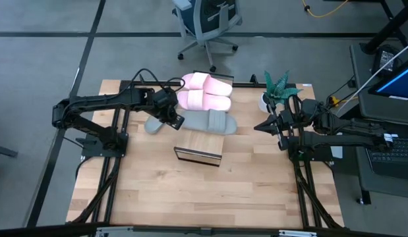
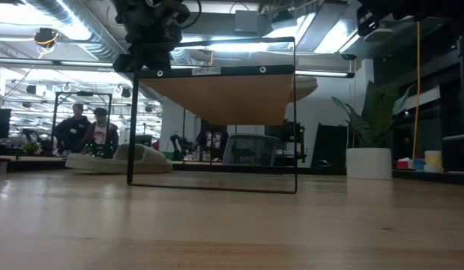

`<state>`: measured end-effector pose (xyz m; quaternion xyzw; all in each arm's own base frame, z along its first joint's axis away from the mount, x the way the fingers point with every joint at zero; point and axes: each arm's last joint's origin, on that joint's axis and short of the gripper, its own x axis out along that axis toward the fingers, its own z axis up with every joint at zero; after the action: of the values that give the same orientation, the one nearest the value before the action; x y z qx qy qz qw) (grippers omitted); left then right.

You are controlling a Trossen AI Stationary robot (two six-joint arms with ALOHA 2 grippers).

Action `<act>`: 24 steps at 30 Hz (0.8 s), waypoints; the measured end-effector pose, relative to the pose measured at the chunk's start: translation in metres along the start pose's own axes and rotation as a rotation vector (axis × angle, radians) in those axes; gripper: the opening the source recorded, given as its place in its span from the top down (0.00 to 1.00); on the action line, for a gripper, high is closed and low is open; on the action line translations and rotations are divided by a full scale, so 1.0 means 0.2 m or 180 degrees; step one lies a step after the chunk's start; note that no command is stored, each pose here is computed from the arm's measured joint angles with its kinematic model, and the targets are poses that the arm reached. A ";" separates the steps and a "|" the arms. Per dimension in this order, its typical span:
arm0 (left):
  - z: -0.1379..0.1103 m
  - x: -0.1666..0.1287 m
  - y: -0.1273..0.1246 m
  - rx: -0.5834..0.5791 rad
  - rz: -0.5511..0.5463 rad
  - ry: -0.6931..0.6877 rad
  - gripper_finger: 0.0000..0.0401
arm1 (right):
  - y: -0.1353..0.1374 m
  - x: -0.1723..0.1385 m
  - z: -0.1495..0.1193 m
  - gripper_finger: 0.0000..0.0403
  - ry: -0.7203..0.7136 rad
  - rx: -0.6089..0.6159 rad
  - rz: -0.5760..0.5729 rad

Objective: Pick and place slides into the shelf
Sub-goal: Put the left gray slipper on the shelf, then put the gray slipper on the shelf

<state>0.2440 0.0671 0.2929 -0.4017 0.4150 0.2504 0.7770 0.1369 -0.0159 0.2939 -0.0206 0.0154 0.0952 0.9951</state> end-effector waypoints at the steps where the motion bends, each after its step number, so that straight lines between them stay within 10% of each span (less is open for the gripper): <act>1: 0.00 0.00 0.00 -0.0002 -0.0003 0.0001 1.00 | 0.00 0.00 0.00 0.99 0.0000 0.0000 -0.0001; 24: -0.08 -0.12 0.07 -0.0260 0.0162 0.0269 1.00 | 0.00 0.00 0.00 0.99 0.0003 -0.0013 0.0003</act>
<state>0.2133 0.0600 0.3026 -0.4325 0.4470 0.2697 0.7351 0.1369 -0.0159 0.2938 -0.0227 0.0157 0.0957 0.9950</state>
